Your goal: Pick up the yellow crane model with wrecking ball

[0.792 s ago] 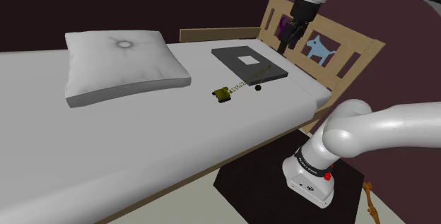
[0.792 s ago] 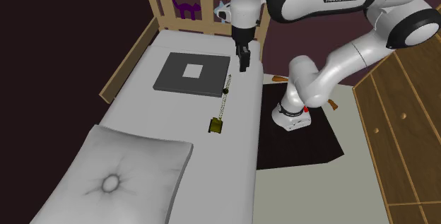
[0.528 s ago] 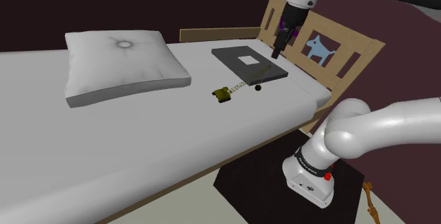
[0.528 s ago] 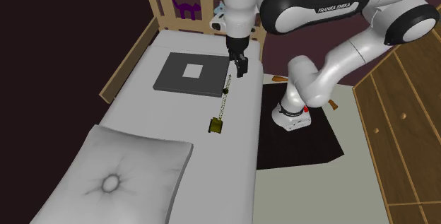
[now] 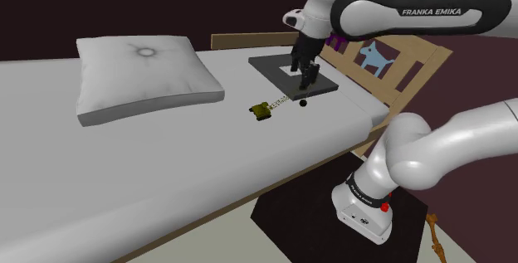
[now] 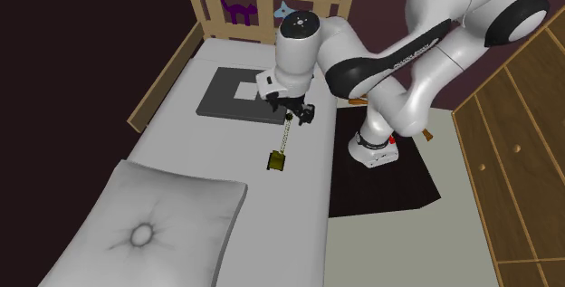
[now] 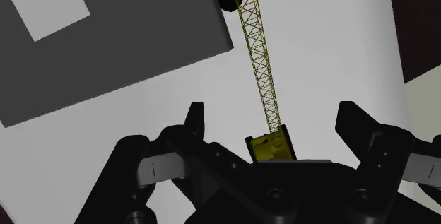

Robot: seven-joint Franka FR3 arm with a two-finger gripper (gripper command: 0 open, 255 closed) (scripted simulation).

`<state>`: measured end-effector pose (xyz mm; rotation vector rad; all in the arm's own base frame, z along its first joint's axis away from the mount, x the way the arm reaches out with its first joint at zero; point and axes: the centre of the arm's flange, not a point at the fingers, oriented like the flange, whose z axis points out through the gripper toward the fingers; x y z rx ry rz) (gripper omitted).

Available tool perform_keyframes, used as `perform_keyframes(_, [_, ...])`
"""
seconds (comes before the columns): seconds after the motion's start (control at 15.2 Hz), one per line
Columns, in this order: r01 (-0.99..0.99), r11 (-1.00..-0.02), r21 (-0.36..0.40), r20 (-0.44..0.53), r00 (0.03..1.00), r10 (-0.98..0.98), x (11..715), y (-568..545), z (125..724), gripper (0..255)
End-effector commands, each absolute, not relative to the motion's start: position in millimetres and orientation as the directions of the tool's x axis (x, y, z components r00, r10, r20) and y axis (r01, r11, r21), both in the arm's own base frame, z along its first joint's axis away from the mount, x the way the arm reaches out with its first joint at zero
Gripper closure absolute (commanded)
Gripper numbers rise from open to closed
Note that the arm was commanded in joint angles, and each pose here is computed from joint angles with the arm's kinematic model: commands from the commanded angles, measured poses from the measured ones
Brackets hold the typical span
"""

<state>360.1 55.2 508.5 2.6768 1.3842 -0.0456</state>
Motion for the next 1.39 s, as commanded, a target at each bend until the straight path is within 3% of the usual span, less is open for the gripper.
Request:
perform_keyframes(0.0, [0.914,-0.389,0.119,-0.113,0.401,0.909,363,76,487,0])
perform_keyframes(0.07, [0.947,-0.296,0.126,-0.127,0.312,0.942,361,85,477,0])
perform_keyframes(0.13, [0.953,-0.275,0.127,-0.131,0.291,0.948,361,88,474,0])
perform_keyframes(0.73, [0.953,-0.275,0.127,-0.131,0.291,0.948,361,88,434,0])
perform_keyframes(0.79, [0.953,-0.275,0.127,-0.131,0.291,0.948,361,88,434,255])
perform_keyframes(1.32, [0.953,-0.276,0.127,-0.131,0.291,0.948,361,88,434,255])
